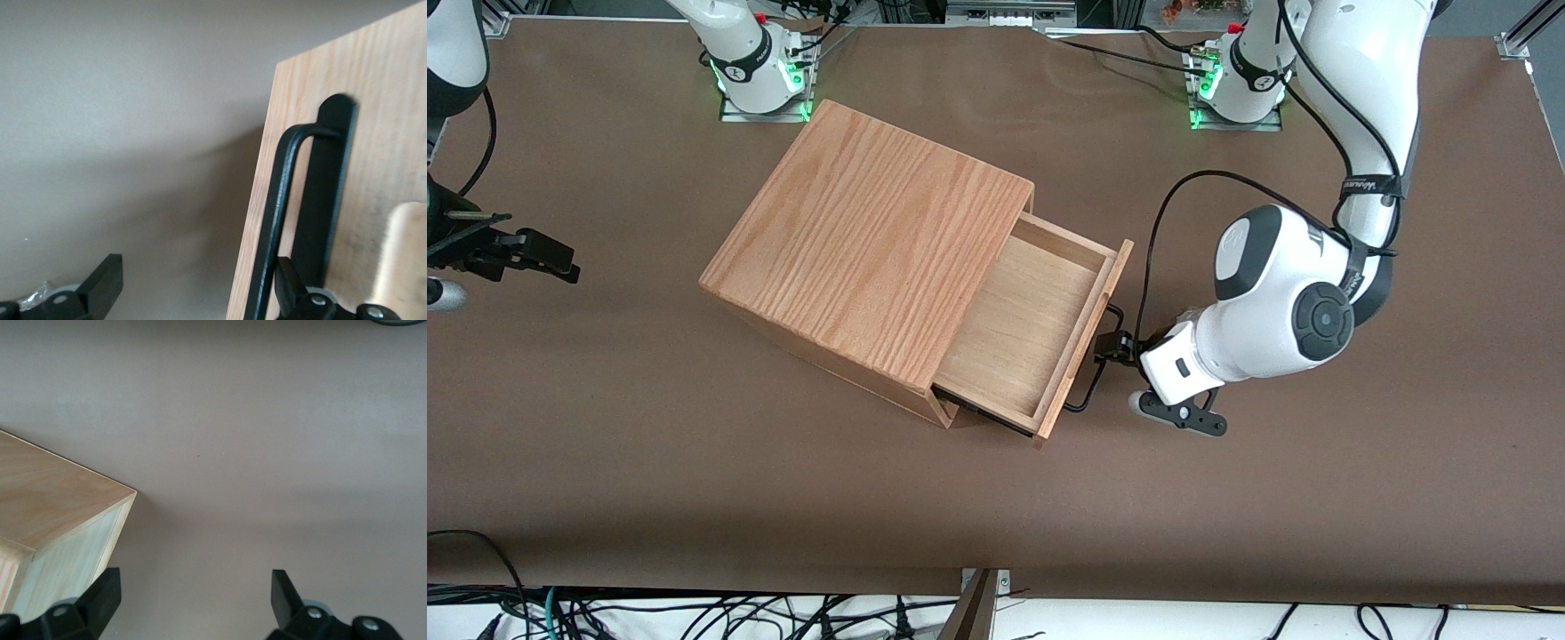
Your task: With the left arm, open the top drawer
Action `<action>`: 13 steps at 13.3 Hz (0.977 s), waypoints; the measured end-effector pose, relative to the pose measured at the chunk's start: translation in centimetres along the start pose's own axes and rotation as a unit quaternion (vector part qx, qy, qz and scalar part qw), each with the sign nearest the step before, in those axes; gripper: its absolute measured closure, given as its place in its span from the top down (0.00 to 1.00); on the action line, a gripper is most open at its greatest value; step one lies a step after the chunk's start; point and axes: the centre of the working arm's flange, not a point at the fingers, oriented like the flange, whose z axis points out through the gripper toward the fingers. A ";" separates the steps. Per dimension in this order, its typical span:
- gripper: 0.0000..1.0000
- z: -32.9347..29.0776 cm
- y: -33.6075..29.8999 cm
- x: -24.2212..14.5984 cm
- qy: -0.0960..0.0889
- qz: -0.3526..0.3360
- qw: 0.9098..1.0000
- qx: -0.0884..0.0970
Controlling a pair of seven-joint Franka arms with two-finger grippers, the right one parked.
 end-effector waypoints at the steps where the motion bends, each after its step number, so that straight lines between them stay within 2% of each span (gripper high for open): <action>1: 1.00 -1.0 -0.1 -0.1 0.002 -0.001 1.000 0.000; 5: 1.00 -5.7 0.3 -1.1 0.011 0.002 1.000 0.003; 6: 1.00 -7.4 0.1 -1.7 0.008 0.002 1.000 0.012; 7: 1.00 -9.4 -0.5 -2.4 0.004 0.001 0.999 0.031; 9: 1.00 -13.5 -1.7 -4.1 0.001 0.004 0.995 0.095; 11: 1.00 -16.8 -2.5 -6.1 -0.013 0.003 0.988 0.157; 12: 1.00 -18.0 -2.9 -7.0 -0.021 -0.001 0.985 0.174; 13: 1.00 -19.2 -3.5 -7.6 -0.022 -0.009 0.983 0.182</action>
